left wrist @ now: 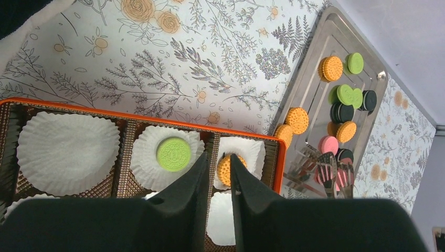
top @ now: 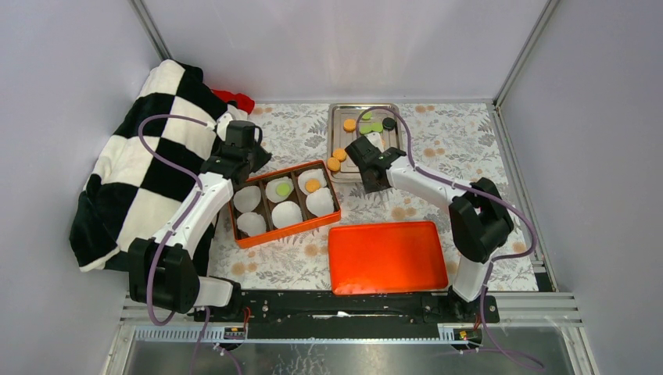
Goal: Pack the cookies
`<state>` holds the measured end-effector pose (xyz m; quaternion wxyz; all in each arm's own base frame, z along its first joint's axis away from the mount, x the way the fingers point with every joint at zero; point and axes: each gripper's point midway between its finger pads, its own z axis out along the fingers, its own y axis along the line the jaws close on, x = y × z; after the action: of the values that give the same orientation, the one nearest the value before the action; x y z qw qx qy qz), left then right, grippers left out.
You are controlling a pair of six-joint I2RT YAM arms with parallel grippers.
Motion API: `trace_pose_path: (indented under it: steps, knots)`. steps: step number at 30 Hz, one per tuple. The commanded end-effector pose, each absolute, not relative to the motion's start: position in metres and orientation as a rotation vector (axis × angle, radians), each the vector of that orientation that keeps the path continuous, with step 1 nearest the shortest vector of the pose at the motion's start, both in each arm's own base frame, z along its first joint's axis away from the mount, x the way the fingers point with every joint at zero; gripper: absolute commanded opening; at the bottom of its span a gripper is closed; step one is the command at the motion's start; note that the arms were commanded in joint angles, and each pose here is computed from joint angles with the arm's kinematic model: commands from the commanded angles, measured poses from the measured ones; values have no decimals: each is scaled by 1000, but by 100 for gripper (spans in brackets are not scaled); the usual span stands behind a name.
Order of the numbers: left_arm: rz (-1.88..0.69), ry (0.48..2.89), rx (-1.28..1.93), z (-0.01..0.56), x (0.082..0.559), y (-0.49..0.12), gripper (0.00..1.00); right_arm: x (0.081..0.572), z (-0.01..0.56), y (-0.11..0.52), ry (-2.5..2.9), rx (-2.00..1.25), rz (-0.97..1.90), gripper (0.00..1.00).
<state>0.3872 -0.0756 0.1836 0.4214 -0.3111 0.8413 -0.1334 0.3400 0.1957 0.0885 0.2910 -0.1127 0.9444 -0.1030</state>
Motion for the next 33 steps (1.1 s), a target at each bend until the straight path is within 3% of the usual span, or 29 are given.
trace_pose_path:
  steps: [1, 13, 16, 19, 22, 33]
  knots:
    - [-329, 2100, -768, 181, 391, -73, 25, 367, 102, 206, 2473, -259, -200, 51]
    - [-324, 2115, -772, 175, 391, -73, 25, 383, 91, 211, 2514, -210, -114, 51]
    - [-325, 2119, -771, 174, 390, -73, 25, 384, 93, 213, 2515, -207, -100, 44]
    - [-331, 2122, -770, 174, 390, -74, 25, 386, 101, 216, 2505, -207, -76, 25]
    - [-330, 2113, -779, 178, 390, -73, 25, 387, 116, 221, 2491, -202, -39, 18]
    - [-373, 1936, -1007, 223, 401, -19, 26, 349, 216, 297, 2290, -379, 218, 17]
